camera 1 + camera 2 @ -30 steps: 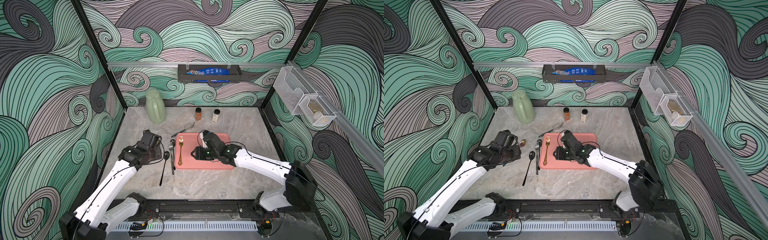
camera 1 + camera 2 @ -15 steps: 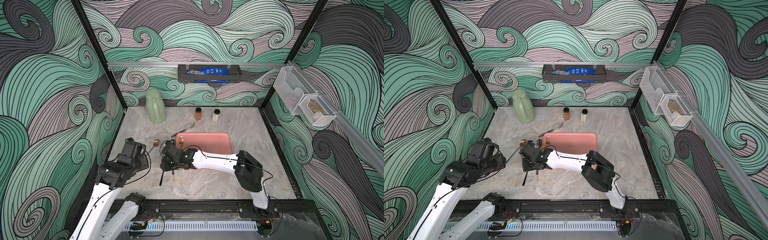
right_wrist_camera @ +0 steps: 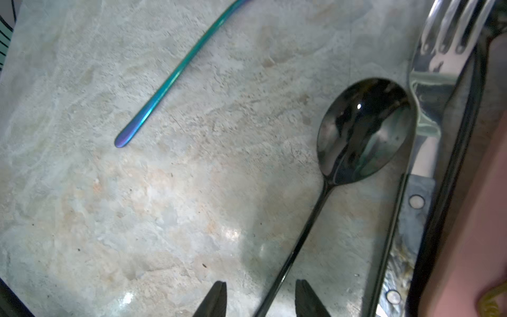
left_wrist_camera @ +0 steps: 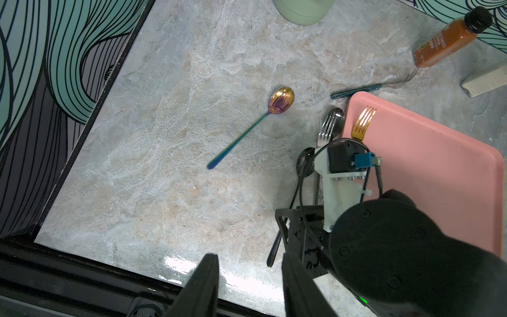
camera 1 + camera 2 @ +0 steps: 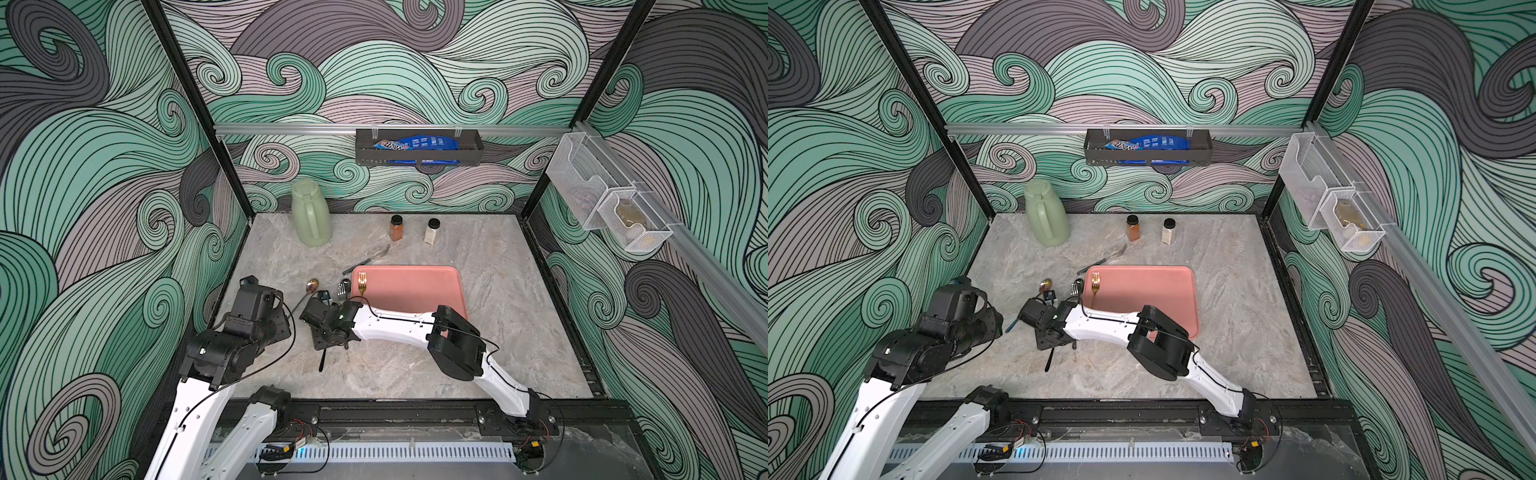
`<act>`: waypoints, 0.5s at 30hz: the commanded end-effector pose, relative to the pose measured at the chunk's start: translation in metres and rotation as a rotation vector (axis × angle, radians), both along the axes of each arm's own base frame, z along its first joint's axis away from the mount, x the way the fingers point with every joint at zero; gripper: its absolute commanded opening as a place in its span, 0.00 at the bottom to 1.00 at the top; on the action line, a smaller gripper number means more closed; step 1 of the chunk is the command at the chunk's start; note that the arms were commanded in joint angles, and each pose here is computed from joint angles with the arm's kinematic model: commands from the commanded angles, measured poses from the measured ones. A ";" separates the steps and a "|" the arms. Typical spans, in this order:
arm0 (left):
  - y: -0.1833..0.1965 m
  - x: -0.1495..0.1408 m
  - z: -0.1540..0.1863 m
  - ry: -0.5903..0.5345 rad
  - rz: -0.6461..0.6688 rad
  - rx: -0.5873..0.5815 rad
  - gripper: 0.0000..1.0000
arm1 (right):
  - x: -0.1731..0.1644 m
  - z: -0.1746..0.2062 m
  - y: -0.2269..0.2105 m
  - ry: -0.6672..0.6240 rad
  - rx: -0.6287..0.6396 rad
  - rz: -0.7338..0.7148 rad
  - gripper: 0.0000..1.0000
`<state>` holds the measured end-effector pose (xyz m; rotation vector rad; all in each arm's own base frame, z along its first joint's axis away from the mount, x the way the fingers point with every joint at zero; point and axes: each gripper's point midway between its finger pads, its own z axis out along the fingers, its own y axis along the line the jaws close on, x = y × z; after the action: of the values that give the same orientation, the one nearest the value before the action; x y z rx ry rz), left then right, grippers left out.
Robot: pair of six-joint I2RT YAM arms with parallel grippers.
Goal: Set the spoon and fork side by side
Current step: Pick up the spoon from the center of the board.
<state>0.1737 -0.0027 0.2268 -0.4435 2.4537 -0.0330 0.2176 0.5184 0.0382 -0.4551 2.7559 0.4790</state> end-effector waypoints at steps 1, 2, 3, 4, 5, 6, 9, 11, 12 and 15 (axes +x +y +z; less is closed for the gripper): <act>-0.001 0.000 0.004 -0.005 -0.018 0.000 0.41 | -0.004 -0.013 -0.010 -0.017 -0.081 0.004 0.47; -0.001 -0.001 0.005 -0.009 -0.020 0.000 0.41 | -0.003 -0.017 -0.010 -0.015 -0.088 0.004 0.46; -0.001 -0.001 0.006 -0.012 -0.023 0.000 0.41 | -0.002 -0.020 -0.009 -0.016 -0.095 0.006 0.45; -0.001 -0.002 0.007 -0.013 -0.025 0.001 0.41 | -0.002 -0.022 -0.008 -0.017 -0.101 0.010 0.44; -0.001 -0.002 0.008 -0.017 -0.026 0.001 0.41 | -0.002 -0.026 -0.007 -0.018 -0.110 0.012 0.42; -0.001 -0.002 0.009 -0.021 -0.027 0.000 0.41 | -0.001 -0.029 -0.008 -0.018 -0.123 0.015 0.41; -0.002 -0.002 0.009 -0.026 -0.032 -0.003 0.41 | 0.000 -0.035 -0.007 -0.037 -0.159 0.032 0.40; -0.003 -0.002 0.010 -0.030 -0.035 -0.008 0.41 | -0.001 -0.041 -0.012 -0.057 -0.208 0.048 0.38; -0.003 -0.002 0.011 -0.033 -0.036 -0.010 0.41 | -0.001 -0.045 -0.016 -0.068 -0.235 0.050 0.37; -0.004 -0.002 0.014 -0.045 -0.040 -0.017 0.41 | -0.001 -0.058 -0.029 -0.072 -0.304 0.050 0.33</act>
<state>0.1724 -0.0056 0.2286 -0.4144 2.4491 -0.0552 0.2240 0.5231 0.0184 -0.5356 2.7110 0.2952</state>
